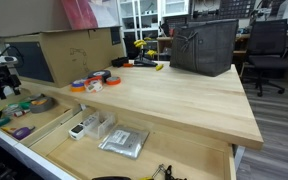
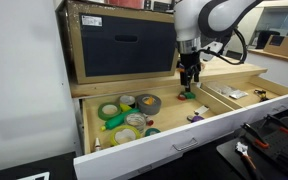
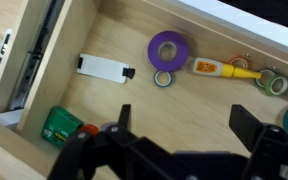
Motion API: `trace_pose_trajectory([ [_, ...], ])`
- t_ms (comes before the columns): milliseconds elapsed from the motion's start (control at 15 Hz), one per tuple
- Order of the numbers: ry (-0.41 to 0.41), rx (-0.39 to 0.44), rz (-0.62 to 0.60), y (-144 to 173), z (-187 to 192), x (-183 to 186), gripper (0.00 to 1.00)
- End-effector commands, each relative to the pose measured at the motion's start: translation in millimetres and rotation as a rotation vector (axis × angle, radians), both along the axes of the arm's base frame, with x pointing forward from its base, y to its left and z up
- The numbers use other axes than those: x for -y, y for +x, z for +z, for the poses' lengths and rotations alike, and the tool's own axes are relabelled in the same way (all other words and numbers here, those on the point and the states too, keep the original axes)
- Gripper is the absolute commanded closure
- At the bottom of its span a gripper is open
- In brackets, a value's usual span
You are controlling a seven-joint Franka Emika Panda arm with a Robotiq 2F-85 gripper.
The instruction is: Remove the clear masking tape from the drawer on the left and put it on the table
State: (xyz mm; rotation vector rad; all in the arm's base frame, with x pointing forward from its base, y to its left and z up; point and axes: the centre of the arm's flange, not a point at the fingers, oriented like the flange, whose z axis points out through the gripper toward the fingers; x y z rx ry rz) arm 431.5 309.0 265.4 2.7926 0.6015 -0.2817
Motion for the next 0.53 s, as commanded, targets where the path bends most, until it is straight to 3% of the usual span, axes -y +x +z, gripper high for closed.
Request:
trace_pose_trajectory([
  [0, 0.002, 0.047, -0.067, -12.8, -26.9, -20.4, 0.0],
  [200, -0.017, 0.073, -0.05, -26.8, -46.5, -28.5, 0.0],
  [467, 0.03, 0.085, -0.064, -41.7, -59.7, -44.8, 0.0],
])
